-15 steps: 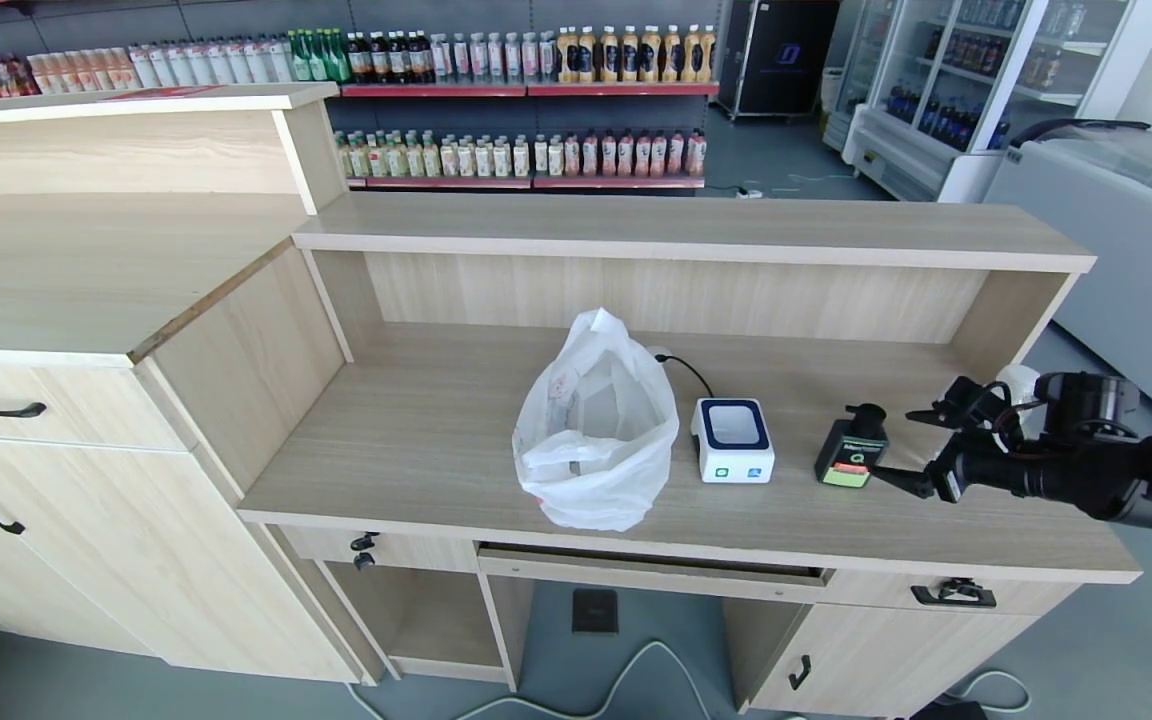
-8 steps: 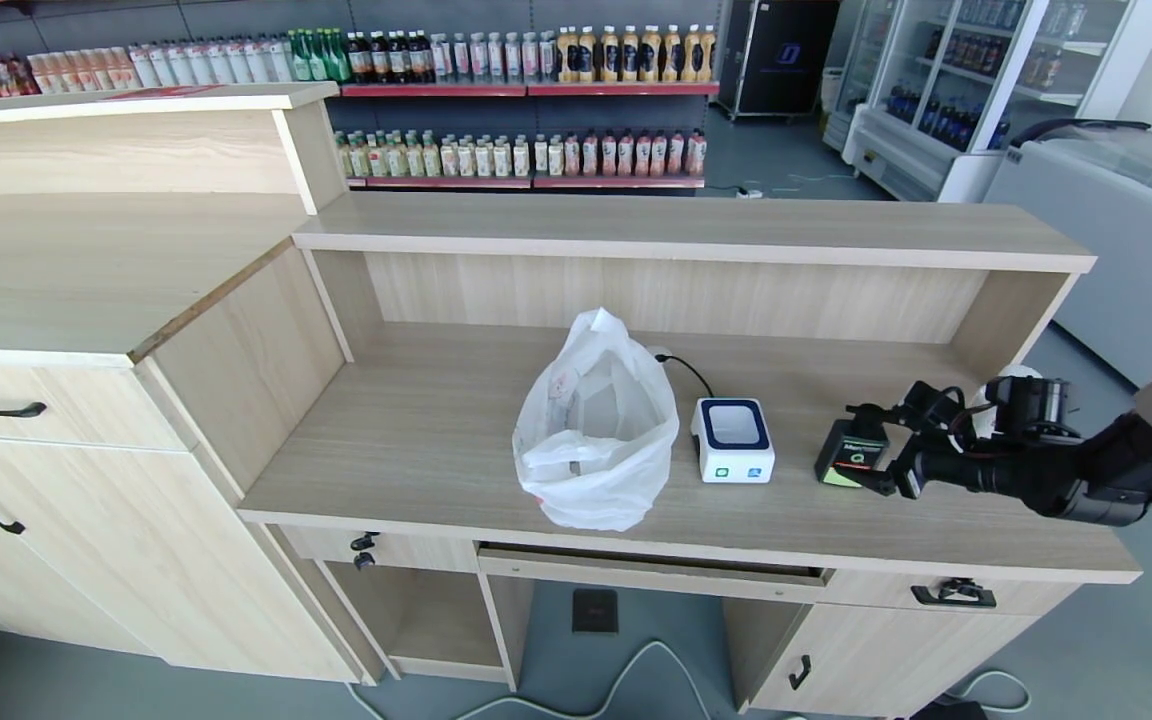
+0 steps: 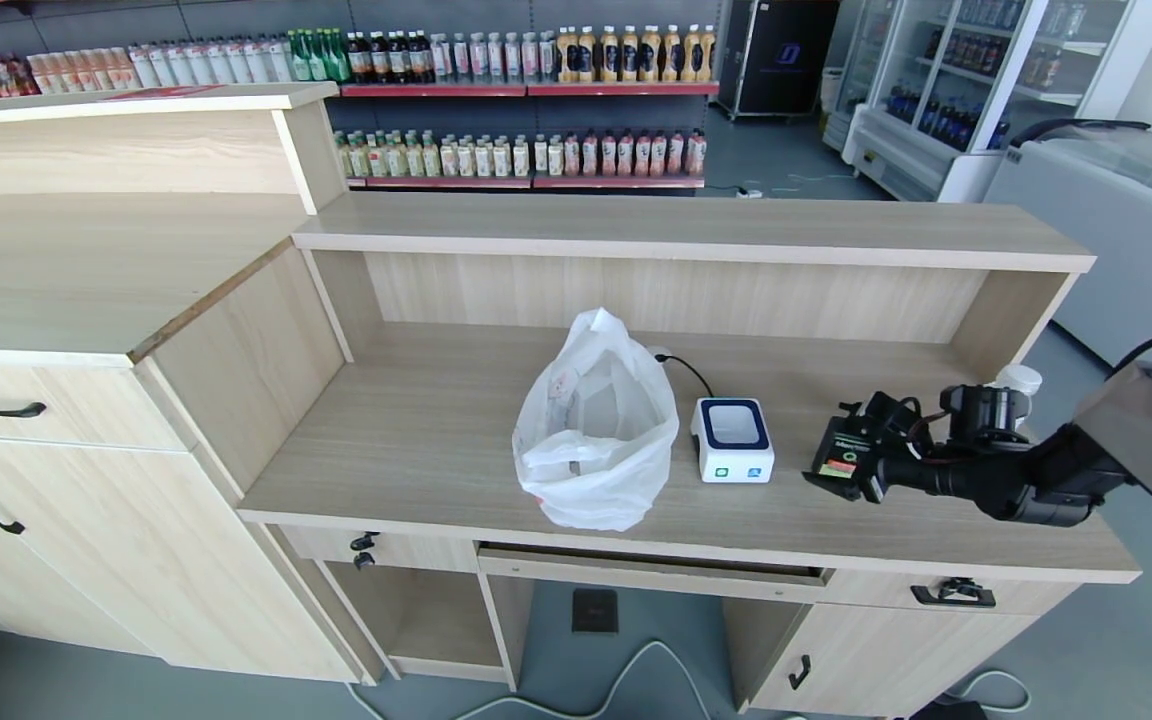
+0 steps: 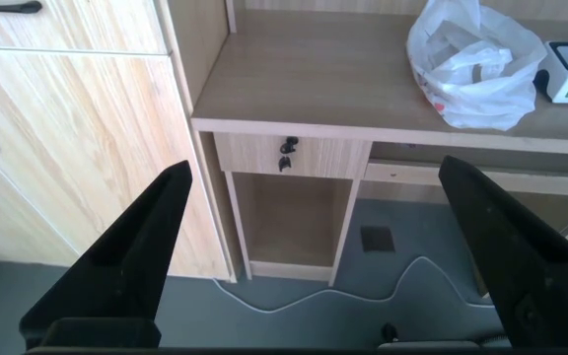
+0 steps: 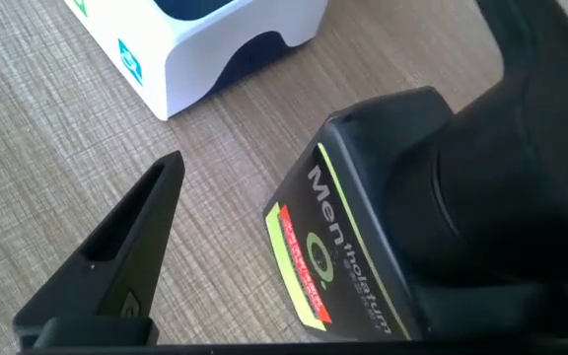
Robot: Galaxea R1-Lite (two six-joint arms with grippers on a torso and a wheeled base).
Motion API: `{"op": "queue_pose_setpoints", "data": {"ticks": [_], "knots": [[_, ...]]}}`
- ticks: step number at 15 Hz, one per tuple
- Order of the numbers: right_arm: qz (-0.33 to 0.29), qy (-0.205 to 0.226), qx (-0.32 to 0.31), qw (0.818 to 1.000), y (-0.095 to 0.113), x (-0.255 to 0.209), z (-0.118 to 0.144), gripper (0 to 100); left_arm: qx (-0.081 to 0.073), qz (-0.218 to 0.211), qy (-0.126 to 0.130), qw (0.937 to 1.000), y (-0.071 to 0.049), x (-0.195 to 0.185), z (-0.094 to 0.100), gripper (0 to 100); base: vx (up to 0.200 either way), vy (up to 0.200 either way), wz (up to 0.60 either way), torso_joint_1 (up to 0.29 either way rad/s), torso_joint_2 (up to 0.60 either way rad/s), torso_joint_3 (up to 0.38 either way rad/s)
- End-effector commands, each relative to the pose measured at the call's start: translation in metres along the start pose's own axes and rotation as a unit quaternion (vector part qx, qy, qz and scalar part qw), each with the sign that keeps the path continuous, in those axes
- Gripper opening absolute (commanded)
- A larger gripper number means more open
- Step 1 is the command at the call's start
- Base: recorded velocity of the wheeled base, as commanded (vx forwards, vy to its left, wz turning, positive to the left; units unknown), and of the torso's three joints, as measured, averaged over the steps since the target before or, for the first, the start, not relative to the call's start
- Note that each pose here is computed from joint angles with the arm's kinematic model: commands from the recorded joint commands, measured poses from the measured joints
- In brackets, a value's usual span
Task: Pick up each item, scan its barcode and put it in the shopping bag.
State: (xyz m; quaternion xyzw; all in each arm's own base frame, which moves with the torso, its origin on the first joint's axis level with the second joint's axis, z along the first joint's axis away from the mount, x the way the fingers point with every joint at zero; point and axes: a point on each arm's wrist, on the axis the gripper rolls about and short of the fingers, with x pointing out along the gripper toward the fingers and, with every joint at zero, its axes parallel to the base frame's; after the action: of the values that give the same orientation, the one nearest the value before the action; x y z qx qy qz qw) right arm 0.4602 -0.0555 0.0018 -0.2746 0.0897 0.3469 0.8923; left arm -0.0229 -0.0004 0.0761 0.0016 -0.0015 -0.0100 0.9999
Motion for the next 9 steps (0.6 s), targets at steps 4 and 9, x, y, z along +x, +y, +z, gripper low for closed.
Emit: {"op": "queue_pose_setpoints", "data": {"ticks": [4, 9], "knots": [[0.017, -0.016, -0.002, 1.0, 0.002, 0.011, -0.002, 0, 0.0, -0.001, 0.0, 1.0, 0.0, 0.0, 0.0, 100, 0.0, 0.0, 0.0, 0.0, 0.0, 0.0], [-0.007, -0.031, -0.014, 0.999, -0.009, 0.003, 0.006, 0, 0.0, -0.001, 0.0, 1.0, 0.0, 0.0, 0.0, 100, 0.0, 0.0, 0.0, 0.0, 0.0, 0.0]]}}
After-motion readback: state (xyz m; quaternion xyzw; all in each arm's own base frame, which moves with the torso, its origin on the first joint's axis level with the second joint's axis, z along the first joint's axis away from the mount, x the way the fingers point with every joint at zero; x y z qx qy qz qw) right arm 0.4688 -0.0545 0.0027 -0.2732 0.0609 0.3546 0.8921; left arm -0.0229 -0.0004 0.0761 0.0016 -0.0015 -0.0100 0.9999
